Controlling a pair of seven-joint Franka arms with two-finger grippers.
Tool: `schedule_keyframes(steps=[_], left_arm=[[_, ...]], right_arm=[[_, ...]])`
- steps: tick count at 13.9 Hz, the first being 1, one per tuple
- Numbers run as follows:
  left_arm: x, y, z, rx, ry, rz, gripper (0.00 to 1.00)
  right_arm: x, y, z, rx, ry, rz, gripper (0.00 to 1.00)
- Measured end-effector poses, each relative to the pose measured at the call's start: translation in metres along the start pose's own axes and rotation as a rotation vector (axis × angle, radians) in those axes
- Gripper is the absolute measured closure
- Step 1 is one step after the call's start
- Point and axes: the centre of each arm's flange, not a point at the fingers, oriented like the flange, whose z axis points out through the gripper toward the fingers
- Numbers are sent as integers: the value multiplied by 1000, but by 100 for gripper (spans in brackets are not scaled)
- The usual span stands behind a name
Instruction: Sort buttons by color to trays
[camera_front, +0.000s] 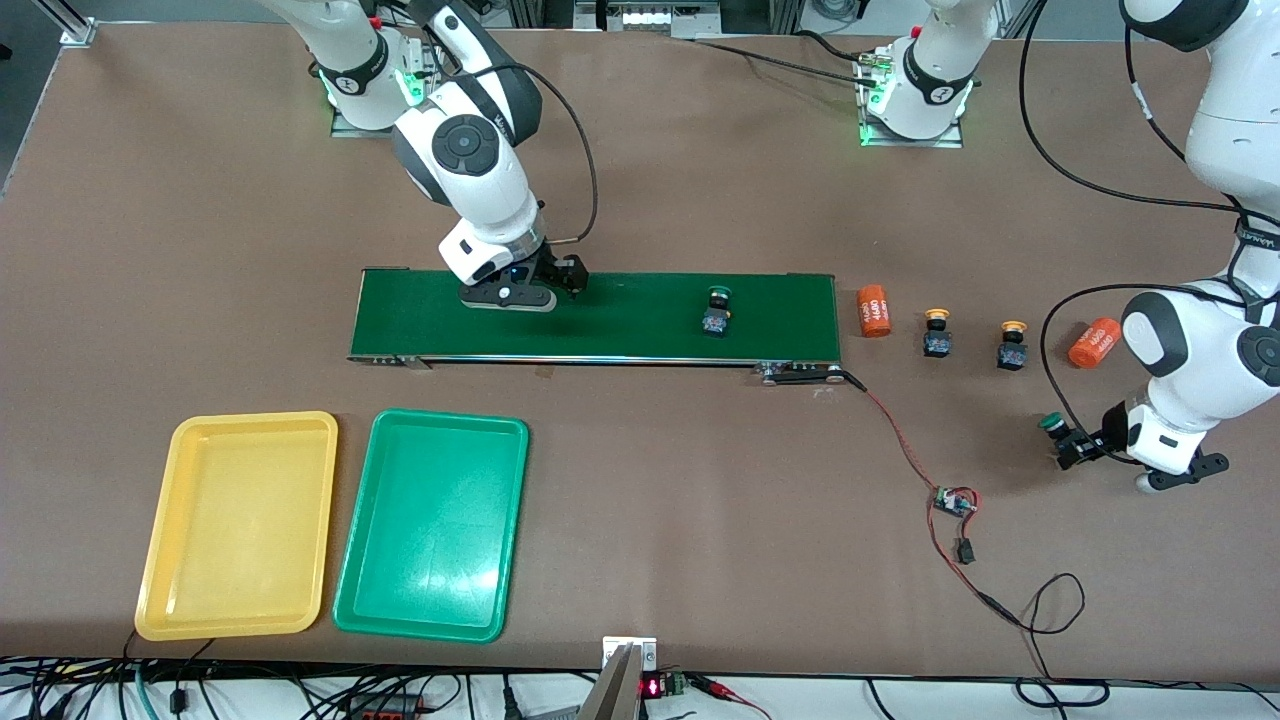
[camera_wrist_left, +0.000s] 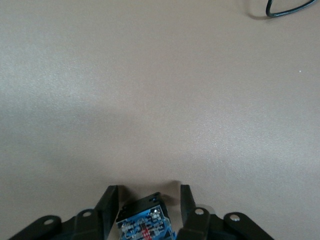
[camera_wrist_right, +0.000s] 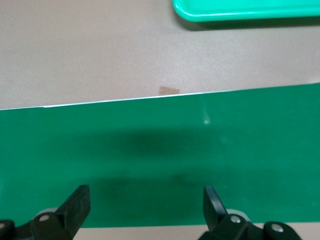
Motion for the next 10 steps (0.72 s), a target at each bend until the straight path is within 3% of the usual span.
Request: schedule_keyframes(steps=[5, 10], left_arm=[[0, 0, -1, -1, 1, -1, 39], [-2, -5, -1, 1, -30, -30, 39]], right_arm=[[-2, 2, 6, -58, -4, -43, 0], [4, 1, 5, -59, -3, -21, 0]])
